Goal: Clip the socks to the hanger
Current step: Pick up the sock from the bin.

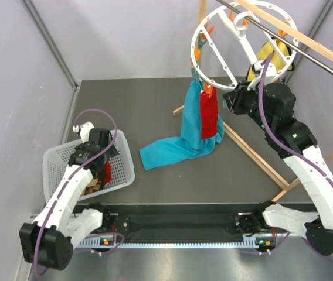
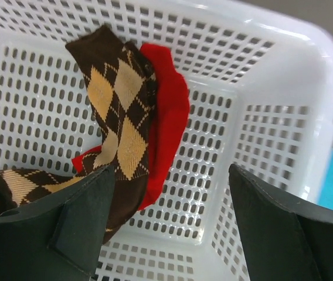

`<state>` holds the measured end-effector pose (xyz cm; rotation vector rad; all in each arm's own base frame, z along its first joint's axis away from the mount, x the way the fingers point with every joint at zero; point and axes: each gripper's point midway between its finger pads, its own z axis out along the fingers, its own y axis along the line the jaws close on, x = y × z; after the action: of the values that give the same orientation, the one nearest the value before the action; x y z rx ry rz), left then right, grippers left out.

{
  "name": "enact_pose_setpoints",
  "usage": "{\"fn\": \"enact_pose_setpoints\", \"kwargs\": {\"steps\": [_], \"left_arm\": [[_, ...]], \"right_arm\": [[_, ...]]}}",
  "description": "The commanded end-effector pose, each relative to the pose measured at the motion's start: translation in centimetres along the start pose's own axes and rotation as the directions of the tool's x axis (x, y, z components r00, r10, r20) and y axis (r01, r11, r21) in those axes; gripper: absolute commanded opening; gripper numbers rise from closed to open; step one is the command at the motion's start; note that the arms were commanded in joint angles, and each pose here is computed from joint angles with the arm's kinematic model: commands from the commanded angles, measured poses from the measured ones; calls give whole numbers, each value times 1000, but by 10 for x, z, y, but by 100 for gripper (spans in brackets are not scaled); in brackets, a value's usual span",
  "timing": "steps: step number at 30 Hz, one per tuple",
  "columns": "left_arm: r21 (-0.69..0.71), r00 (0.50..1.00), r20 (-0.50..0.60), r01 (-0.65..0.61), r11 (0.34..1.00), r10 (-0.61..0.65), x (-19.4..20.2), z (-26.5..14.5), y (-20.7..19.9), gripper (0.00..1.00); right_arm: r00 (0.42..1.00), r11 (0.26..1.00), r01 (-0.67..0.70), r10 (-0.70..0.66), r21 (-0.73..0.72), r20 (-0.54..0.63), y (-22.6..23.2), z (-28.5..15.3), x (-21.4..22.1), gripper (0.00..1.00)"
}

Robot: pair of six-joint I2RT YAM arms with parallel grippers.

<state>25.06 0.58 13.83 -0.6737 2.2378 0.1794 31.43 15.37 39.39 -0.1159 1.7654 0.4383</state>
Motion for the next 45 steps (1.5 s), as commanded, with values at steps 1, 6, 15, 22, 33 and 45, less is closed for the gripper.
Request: {"fn": "enact_pose_setpoints", "kwargs": {"steps": [1, 6, 15, 22, 33, 45], "left_arm": [[36, 997, 45, 60, 998, -61, -15, 21, -15, 83], [-36, 995, 45, 85, 996, -83, -22, 48, -8, 83], [-83, 997, 51, 56, 995, -51, -25, 90, -10, 59], [-81, 1000, 5, -5, 997, 5, -17, 93, -9, 0], [268, 949, 271, 85, 960, -160, -124, -42, -38, 0], [13, 919, 289, 276, 961, -268, -82, -44, 36, 4]], "right_arm": [[999, 999, 4, -6, -44, -43, 6, -11, 6, 0], [999, 999, 8, -10, -44, -38, 5, -15, 6, 0], [999, 998, 0, -2, -55, -43, 6, -18, 10, 0], [999, 998, -4, 1, -66, -46, 9, -18, 10, 0], [999, 999, 8, -11, -51, -48, 5, -16, 11, 0], [999, 998, 3, -6, -57, -50, 6, -18, 12, 0]]}}
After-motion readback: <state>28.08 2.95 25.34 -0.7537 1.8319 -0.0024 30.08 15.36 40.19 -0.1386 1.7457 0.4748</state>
